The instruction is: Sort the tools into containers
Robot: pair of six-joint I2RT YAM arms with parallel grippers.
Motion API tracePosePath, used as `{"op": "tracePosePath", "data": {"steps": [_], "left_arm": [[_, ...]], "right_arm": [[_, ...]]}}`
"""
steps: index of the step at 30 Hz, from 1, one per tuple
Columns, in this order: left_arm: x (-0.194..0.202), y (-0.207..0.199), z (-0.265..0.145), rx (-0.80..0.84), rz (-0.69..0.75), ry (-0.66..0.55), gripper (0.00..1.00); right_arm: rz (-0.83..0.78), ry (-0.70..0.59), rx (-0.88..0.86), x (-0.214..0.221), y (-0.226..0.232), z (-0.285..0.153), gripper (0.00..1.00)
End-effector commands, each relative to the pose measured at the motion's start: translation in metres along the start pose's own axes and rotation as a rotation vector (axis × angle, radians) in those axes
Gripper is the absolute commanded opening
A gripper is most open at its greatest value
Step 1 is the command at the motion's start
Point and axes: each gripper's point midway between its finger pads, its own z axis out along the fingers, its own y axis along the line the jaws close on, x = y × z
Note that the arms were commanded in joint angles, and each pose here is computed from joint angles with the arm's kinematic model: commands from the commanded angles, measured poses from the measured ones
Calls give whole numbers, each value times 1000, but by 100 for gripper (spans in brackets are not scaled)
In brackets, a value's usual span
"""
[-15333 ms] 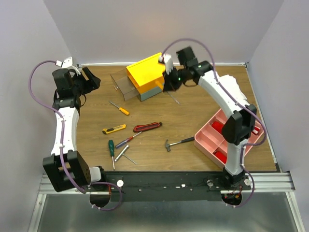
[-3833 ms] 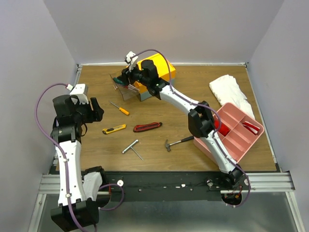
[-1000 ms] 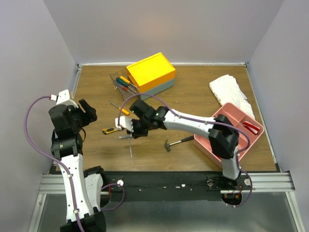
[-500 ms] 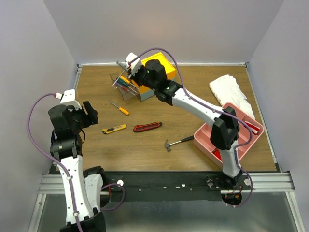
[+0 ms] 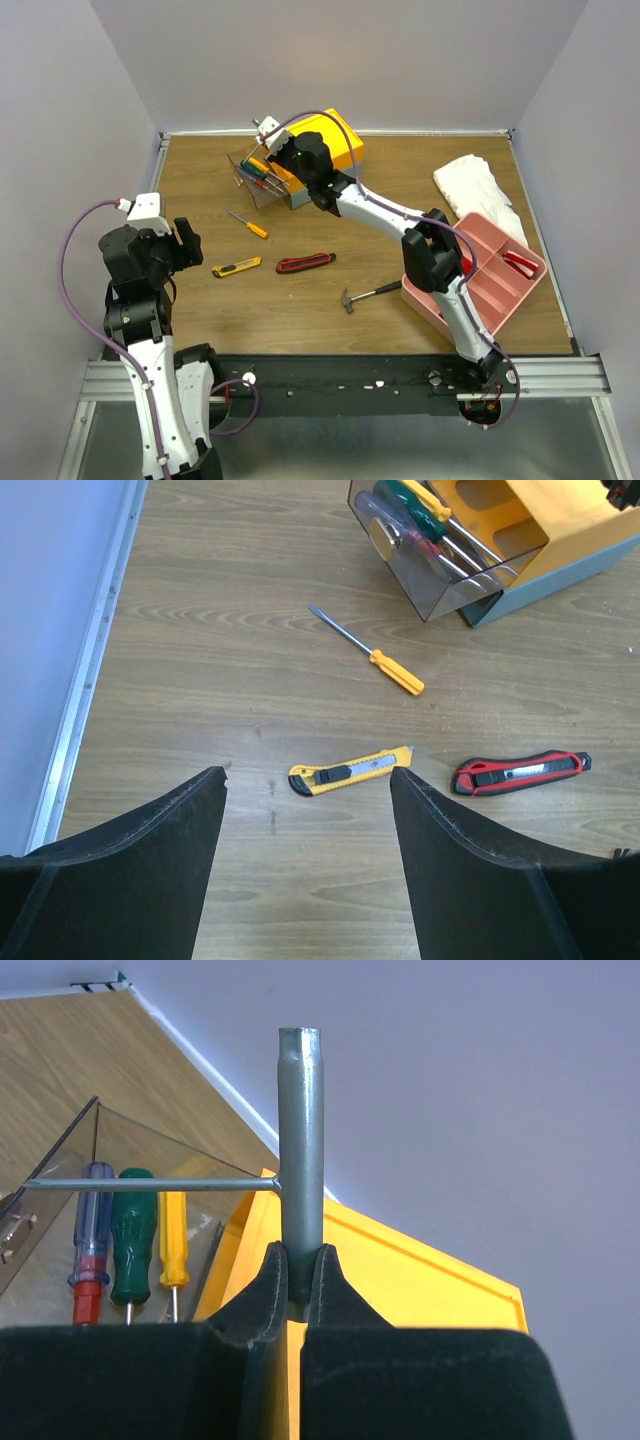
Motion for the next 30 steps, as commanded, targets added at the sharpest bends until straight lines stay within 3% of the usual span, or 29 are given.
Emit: {"op": "tracePosePath", "data": {"steps": [1, 10, 16, 19, 21, 24, 27, 30], "left_arm": [[-9, -2, -9, -8, 5, -47, 77], [-12, -1, -10, -15, -11, -89, 77], [-12, -2, -9, -11, -11, -99, 78], [-11, -1, -8, -12, -15, -100, 78], [-11, -1, -7, -11, -21, -100, 78], [-10, -2, -4, 0, -28, -93, 78], [-7, -3, 2, 12, -46, -79, 78], [-5, -6, 8, 33, -65, -73, 78]], "right_arm": [[-92, -64, -46, -16, 8, 4, 1], [-306, -46, -123, 8, 42, 2, 1], [-350, -10, -230, 16, 62, -2, 3], [-357, -9, -314, 15, 79, -9, 15], [-365, -10, -307, 14, 79, -11, 42], [-378, -31, -250, 9, 70, -9, 59], [-376, -40, -124, -6, 44, -9, 67], [-365, -44, -31, -20, 22, -11, 68]]}}
